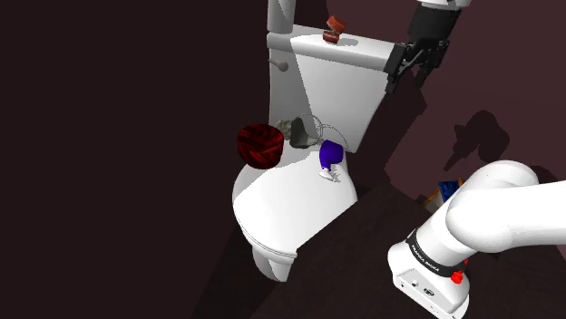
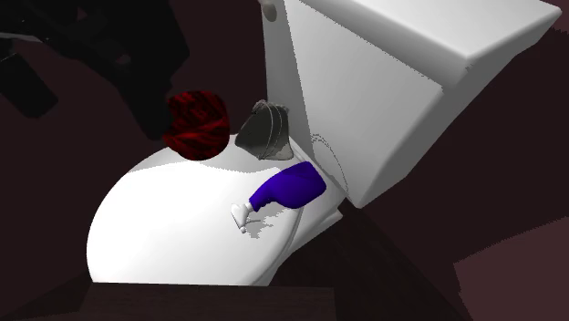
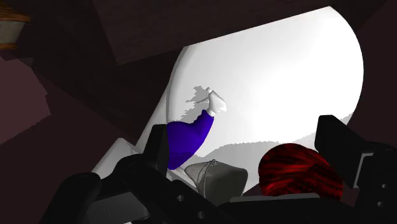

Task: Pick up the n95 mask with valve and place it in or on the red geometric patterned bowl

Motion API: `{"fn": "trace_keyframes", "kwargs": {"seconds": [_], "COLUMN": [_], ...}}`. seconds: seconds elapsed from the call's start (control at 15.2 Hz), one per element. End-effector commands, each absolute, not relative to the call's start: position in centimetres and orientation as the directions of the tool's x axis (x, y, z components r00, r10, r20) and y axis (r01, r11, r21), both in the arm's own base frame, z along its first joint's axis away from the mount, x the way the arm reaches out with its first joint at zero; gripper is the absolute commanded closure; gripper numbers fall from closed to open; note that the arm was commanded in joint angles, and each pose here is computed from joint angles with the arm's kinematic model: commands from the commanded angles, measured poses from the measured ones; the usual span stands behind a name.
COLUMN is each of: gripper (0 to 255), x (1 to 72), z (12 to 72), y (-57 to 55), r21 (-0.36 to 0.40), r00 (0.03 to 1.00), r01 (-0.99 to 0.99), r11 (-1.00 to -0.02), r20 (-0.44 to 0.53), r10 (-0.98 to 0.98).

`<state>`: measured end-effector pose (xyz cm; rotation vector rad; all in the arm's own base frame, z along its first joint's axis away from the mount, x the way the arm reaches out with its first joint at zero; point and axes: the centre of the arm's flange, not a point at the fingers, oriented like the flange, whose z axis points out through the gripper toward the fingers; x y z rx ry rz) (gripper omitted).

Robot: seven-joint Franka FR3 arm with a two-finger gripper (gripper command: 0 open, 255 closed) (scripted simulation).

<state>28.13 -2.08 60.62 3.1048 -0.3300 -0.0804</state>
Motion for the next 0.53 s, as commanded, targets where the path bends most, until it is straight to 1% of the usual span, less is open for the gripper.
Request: {"fn": "trace_keyframes", "kwargs": {"seconds": [0.0, 0.46], "gripper": [0, 0], "x": [28.1, 32.2], "z": [60.6, 53.5], "y": [-2.1, -4.2], "r21": [0.024, 0.016], "r00": [0.976, 0.981], "r01": [-0.21, -0.191], "r11": [-0.978, -0.982], "r20": [-0.049, 0.039], "r10": [-0.211, -0.19]}}
